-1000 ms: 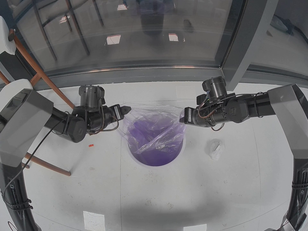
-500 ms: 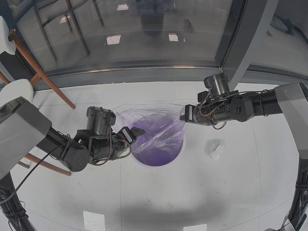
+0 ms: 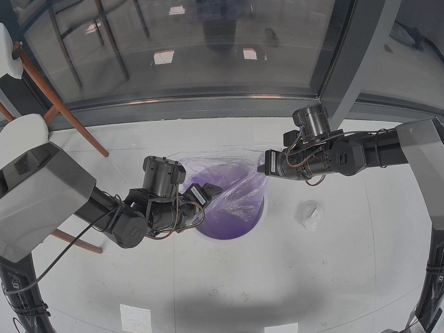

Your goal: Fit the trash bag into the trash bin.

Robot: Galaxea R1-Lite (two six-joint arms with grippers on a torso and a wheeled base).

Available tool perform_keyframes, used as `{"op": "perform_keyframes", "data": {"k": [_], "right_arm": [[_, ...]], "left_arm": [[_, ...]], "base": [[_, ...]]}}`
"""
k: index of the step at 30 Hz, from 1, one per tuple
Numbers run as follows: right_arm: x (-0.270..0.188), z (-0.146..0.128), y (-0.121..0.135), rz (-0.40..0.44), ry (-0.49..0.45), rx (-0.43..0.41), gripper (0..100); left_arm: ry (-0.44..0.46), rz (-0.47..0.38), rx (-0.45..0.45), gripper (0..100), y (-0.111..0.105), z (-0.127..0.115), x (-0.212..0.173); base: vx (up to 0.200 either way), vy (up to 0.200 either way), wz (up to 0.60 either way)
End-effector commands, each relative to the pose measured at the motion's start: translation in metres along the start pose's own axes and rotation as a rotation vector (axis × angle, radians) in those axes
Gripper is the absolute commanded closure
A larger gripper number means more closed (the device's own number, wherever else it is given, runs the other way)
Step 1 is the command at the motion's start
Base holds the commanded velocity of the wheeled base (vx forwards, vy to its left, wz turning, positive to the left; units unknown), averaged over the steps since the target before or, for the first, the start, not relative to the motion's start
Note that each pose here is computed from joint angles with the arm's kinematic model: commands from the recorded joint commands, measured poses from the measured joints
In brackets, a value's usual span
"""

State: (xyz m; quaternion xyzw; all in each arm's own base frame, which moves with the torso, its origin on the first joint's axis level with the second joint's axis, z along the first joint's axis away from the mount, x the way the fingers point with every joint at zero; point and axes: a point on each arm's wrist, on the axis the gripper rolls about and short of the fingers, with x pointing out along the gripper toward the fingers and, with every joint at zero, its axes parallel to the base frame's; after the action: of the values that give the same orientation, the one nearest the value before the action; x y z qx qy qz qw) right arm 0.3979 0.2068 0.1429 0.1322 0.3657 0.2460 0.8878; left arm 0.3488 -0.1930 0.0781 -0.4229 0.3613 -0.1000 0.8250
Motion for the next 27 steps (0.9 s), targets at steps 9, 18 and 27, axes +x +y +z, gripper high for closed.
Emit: {"op": "perform_keyframes", "data": {"k": [9, 18, 27], "right_arm": [[-0.007, 0.003, 0.000, -0.001, -0.009, 0.002, 100], [-0.008, 0.001, -0.001, -0.004, -0.003, 0.004, 100], [-0.020, -0.004, -0.002, -0.014, 0.013, 0.009, 100]], "left_arm": [[-0.162, 0.011, -0.128, 100, -0.002, 0.027, 0.033], [-0.149, 0.053, -0.126, 100, 0.008, 0.019, 0.037], [-0.149, 0.036, -0.116, 100, 0.002, 0.021, 0.031]], "base": [[0.000, 0.000, 0.00], [0.000, 0.000, 0.00], [0.000, 0.000, 0.00]]}}
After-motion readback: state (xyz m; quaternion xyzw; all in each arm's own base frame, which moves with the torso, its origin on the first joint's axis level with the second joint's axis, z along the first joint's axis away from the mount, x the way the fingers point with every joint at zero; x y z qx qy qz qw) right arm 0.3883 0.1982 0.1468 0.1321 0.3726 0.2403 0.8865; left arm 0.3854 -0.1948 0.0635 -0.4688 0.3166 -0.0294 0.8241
